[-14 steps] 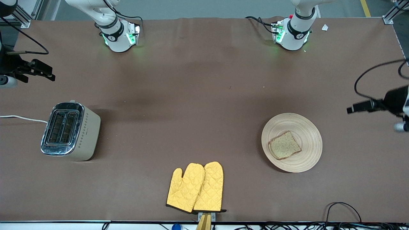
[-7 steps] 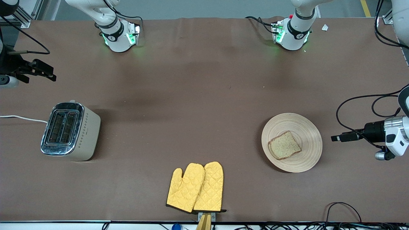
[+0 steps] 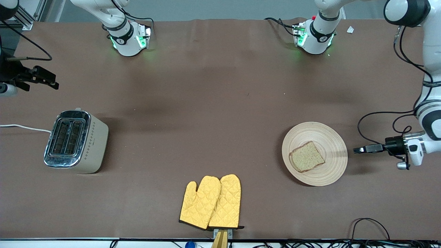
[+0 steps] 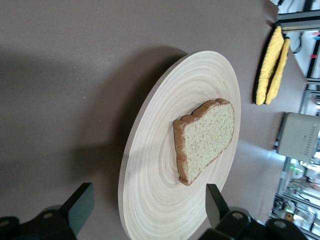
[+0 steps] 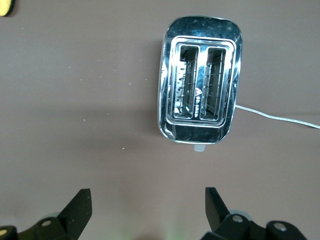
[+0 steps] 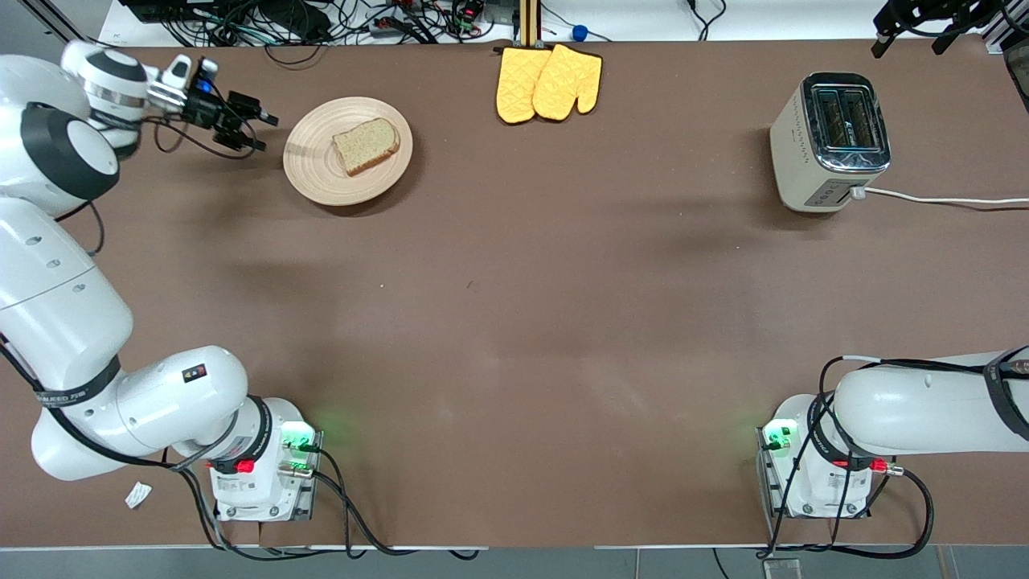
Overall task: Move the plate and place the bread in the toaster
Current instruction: 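Grasp the rim of the wooden plate with the left gripper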
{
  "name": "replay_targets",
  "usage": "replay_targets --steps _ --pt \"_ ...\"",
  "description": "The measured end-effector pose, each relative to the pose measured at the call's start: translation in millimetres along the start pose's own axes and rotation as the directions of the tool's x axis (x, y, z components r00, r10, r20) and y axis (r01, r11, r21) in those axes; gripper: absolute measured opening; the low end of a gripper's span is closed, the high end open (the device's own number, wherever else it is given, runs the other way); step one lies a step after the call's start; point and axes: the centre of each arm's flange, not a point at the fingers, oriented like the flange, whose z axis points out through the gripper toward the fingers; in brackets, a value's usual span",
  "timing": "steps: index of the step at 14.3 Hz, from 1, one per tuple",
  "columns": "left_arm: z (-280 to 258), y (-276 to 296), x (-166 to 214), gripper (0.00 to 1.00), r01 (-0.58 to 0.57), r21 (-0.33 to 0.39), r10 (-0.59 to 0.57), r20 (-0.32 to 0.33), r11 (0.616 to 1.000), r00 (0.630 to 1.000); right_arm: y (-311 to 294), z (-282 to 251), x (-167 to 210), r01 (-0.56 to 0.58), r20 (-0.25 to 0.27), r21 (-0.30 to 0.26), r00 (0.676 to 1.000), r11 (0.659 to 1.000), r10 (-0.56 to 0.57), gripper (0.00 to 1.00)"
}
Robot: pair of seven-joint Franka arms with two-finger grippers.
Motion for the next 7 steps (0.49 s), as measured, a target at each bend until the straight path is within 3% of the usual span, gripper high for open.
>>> replay_targets --steps 1,3,4,6,7 --pt "15.0 -10.4 -0.5 0.91 -0.015 -0.034 0.015 0.001 0.999 1.000 6.9 10.0 7.0 -0.012 0.008 0.001 1.000 1.000 0.012 1.00" --pt "39.7 -27.8 -2.8 0.88 -0.027 -0.074 0.028 0.010 0.997 1.000 13.3 28.1 21.9 -0.021 0.009 -0.001 1.000 1.000 0.021 1.00" --pt "45.9 -32.0 -3.3 0.88 -0.028 -0.083 0.029 0.013 0.996 0.999 13.8 34.2 27.5 -0.021 0.007 -0.002 1.000 1.000 0.021 1.00" --pt "47.3 -29.7 -1.7 0.75 -0.039 -0.087 0.041 0.012 0.995 0.999 14.6 39.7 34.7 -0.021 -0.009 -0.006 1.000 1.000 0.021 1.00" --pt "49.7 -27.8 -1.3 0.75 -0.049 -0.089 0.051 0.014 0.995 0.999 14.8 38.9 36.3 -0.021 -0.021 -0.007 1.000 1.000 0.021 1.00"
